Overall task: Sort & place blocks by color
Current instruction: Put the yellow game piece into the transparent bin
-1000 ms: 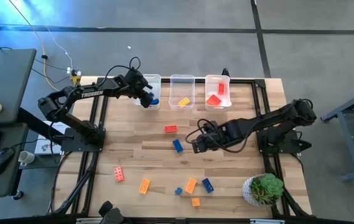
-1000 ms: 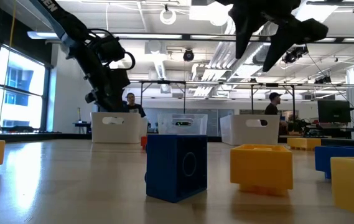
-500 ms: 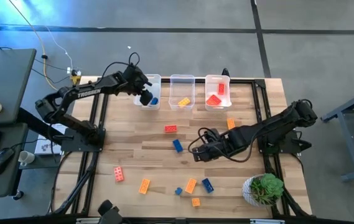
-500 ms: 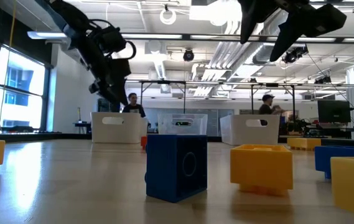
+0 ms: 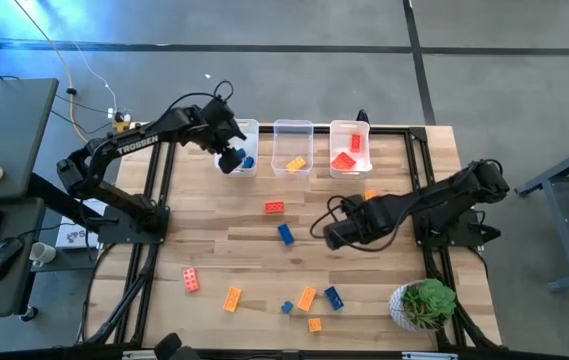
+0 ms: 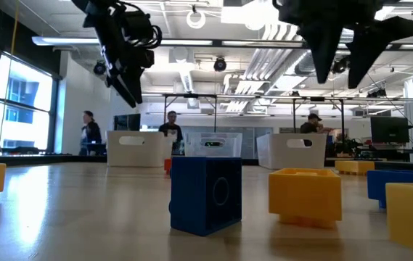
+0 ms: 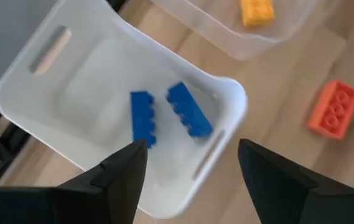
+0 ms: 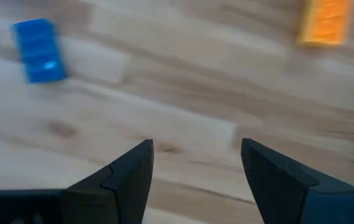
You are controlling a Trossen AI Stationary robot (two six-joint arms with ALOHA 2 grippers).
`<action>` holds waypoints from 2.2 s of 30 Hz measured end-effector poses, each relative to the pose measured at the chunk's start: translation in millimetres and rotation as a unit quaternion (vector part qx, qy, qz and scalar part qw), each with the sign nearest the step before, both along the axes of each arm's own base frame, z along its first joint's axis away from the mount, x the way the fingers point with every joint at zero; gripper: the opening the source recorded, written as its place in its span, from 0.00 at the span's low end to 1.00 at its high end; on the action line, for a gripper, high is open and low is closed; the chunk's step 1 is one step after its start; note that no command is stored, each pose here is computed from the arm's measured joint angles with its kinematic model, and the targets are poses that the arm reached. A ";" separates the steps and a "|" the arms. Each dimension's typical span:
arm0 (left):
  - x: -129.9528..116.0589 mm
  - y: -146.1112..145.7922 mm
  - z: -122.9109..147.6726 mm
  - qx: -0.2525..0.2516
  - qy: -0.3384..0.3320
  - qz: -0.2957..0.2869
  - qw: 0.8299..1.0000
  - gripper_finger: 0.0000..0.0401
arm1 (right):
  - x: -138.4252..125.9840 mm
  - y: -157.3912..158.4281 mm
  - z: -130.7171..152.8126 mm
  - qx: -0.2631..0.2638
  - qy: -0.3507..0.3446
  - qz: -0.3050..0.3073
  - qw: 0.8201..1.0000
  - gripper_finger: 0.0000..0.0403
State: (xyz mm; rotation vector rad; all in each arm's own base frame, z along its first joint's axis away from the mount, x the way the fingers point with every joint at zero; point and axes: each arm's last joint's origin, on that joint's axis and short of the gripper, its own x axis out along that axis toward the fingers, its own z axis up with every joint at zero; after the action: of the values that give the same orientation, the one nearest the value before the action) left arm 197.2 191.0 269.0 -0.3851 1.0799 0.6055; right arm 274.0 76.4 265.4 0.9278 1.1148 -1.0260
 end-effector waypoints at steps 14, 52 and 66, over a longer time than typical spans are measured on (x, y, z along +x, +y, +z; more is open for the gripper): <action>19.2 -32.2 -2.5 -0.022 0.026 -0.068 0.997 0.60 | -6.5 -58.9 0.0 0.001 0.109 0.021 0.994 0.57; 26.9 -30.6 0.5 -0.012 -0.016 -0.033 0.999 0.60 | -72.5 -125.9 -59.8 0.007 0.089 0.036 0.995 0.57; 27.1 -30.5 0.7 -0.019 -0.022 -0.013 0.999 0.60 | -80.0 -138.1 -96.2 0.010 0.047 0.005 0.999 0.57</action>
State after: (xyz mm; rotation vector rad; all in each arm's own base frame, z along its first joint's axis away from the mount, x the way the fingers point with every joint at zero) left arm 224.3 160.5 269.6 -0.4158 1.0536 0.5513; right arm 194.1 -61.7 169.2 0.8966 1.2090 -1.0614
